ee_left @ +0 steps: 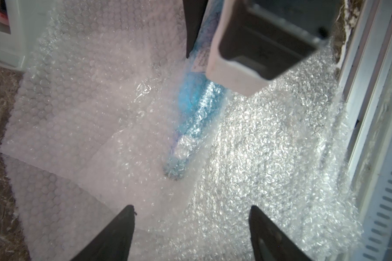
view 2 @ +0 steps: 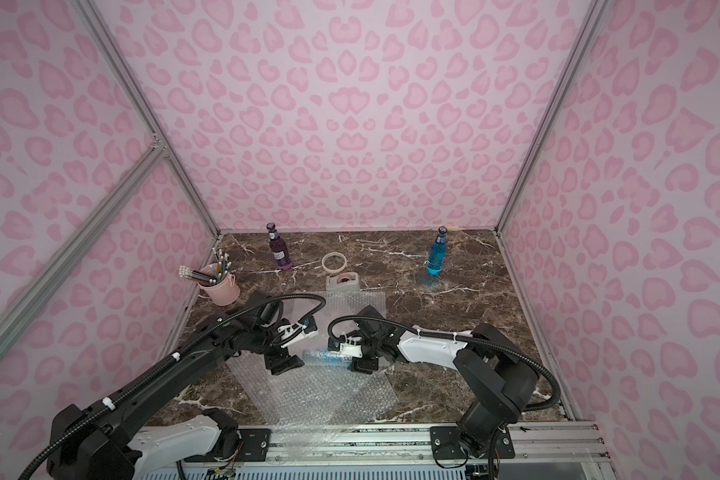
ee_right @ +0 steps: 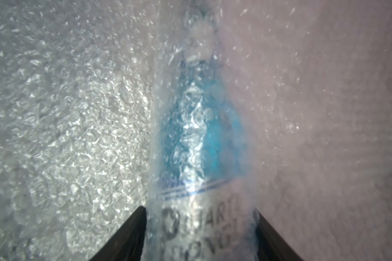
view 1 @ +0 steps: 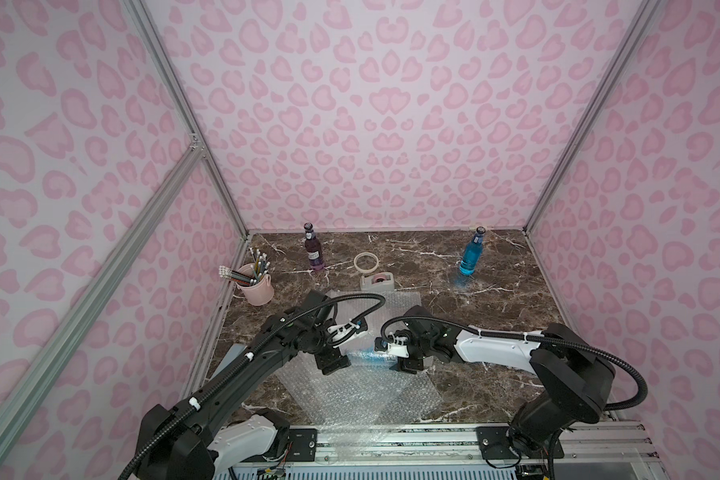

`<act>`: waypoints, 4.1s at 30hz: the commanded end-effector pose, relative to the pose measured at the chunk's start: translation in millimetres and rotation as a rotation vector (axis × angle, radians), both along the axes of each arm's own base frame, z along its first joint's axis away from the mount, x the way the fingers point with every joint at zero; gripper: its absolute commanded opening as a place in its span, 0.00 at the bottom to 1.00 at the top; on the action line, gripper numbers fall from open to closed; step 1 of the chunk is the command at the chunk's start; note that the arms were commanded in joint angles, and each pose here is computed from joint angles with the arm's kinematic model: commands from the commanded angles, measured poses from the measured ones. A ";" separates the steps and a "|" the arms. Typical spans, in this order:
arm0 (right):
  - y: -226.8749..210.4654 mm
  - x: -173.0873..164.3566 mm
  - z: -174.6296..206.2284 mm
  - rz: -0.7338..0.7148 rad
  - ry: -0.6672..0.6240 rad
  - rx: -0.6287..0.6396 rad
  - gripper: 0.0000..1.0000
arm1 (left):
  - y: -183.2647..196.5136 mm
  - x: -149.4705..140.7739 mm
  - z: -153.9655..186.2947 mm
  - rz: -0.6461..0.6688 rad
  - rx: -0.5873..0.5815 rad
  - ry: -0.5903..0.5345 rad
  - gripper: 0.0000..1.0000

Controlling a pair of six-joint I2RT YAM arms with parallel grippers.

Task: Wrap wine bottles in bubble wrap
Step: Wrap the wine bottle in bubble wrap.

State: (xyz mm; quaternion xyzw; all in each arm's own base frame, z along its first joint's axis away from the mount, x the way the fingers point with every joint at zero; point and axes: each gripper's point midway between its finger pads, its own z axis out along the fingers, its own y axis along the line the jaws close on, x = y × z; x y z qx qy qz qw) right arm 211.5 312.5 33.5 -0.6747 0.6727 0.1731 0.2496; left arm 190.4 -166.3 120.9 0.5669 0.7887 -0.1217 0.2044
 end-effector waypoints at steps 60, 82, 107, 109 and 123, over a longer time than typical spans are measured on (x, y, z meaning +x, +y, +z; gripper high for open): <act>-14.2 3.3 3.2 -0.142 0.557 0.069 0.72 | -90.9 33.9 -83.1 -0.498 0.304 -0.322 0.45; -79.7 29.2 68.9 -0.328 0.169 0.255 0.85 | -73.8 23.3 -84.9 -0.351 0.216 -0.016 0.44; -5.2 -7.8 60.7 -0.028 -0.580 0.258 0.88 | -81.1 3.1 -68.4 -0.212 -0.034 0.339 0.45; -0.5 -2.6 53.0 -0.016 -0.589 0.227 0.87 | -80.9 4.0 -68.0 -0.212 -0.034 0.331 0.45; 21.5 6.1 12.3 0.069 -0.507 0.148 0.70 | -81.5 4.7 -68.3 -0.216 -0.032 0.333 0.45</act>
